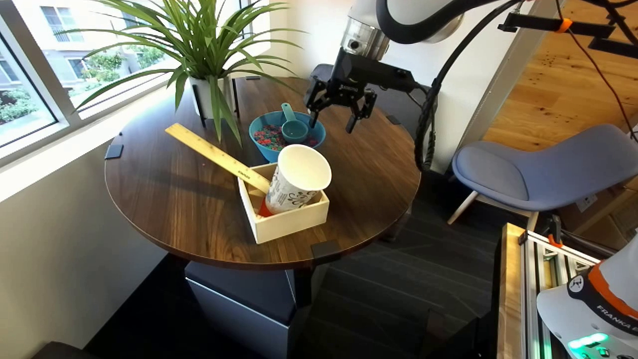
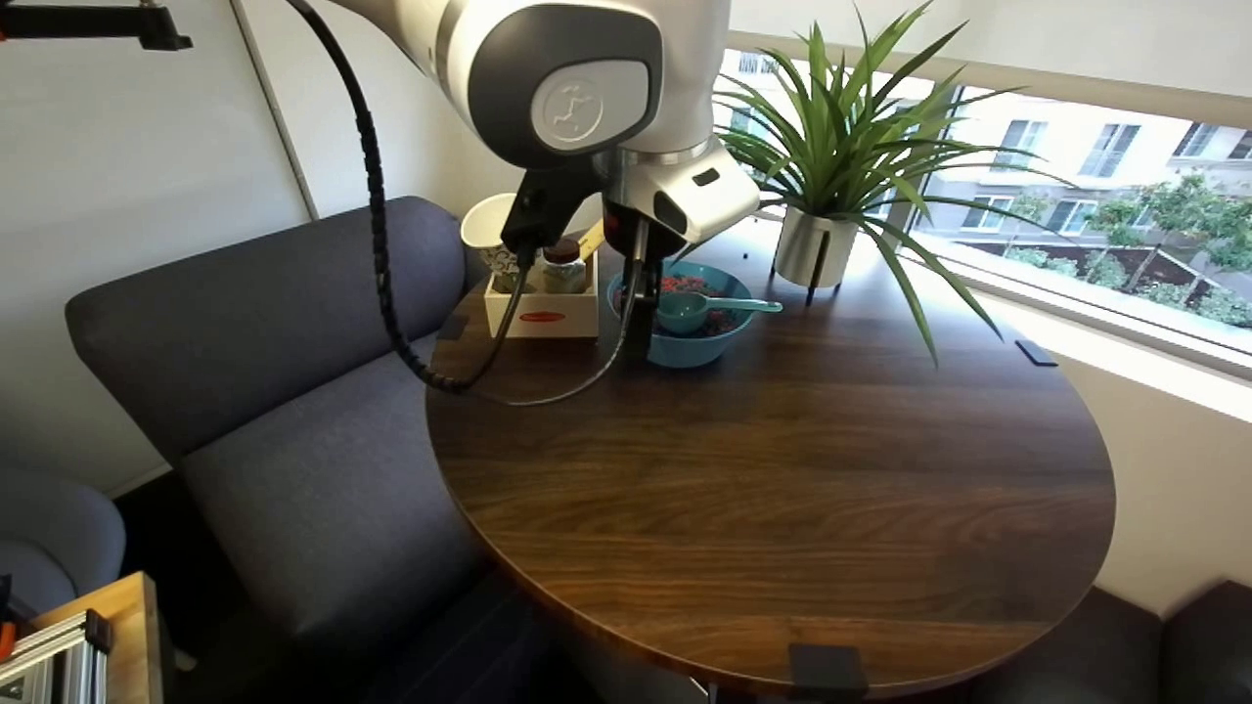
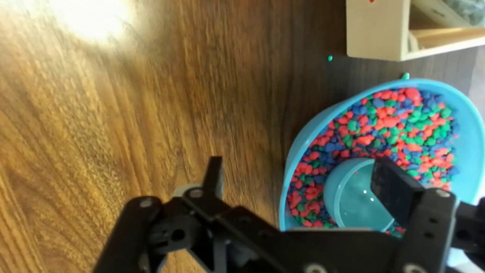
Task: Move the blue bowl to the right then take the coffee cup out of the wooden box
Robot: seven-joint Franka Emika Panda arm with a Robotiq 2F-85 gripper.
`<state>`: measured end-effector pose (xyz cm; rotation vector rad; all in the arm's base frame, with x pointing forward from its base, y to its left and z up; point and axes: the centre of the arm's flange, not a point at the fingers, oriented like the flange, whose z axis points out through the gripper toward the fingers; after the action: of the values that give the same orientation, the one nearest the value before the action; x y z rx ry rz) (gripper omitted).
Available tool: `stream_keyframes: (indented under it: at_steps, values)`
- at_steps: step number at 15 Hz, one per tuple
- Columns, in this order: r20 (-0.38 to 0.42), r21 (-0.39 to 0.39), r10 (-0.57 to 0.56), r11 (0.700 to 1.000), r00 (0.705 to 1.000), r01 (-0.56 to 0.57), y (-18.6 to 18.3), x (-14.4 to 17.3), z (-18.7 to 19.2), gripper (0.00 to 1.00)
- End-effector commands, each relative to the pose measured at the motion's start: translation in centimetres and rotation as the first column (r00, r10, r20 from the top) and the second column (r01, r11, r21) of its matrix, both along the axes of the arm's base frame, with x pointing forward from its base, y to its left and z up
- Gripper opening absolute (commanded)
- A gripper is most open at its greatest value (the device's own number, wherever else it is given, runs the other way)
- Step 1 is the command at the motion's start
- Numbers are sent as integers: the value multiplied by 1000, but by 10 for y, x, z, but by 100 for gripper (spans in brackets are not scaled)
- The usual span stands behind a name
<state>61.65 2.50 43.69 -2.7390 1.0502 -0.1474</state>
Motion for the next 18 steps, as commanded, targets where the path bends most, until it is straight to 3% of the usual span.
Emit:
stream_keyframes:
  at_steps: [1,3,5,6,8,15,18]
  values:
    - [2,6,-83,997,997,83,-3,21,-10,100]
    - [-13,-2,-100,995,995,100,-9,23,-17,99]
    - [-26,-3,-120,993,992,120,-15,25,-24,90]
    - [-31,-1,-127,992,991,127,-18,26,-26,74]
    - [-39,0,-140,990,989,140,-22,27,-30,53]
    - [-2,-26,-127,992,992,127,-25,29,-26,2]
    - [29,-53,-137,989,990,138,-40,29,-21,2]
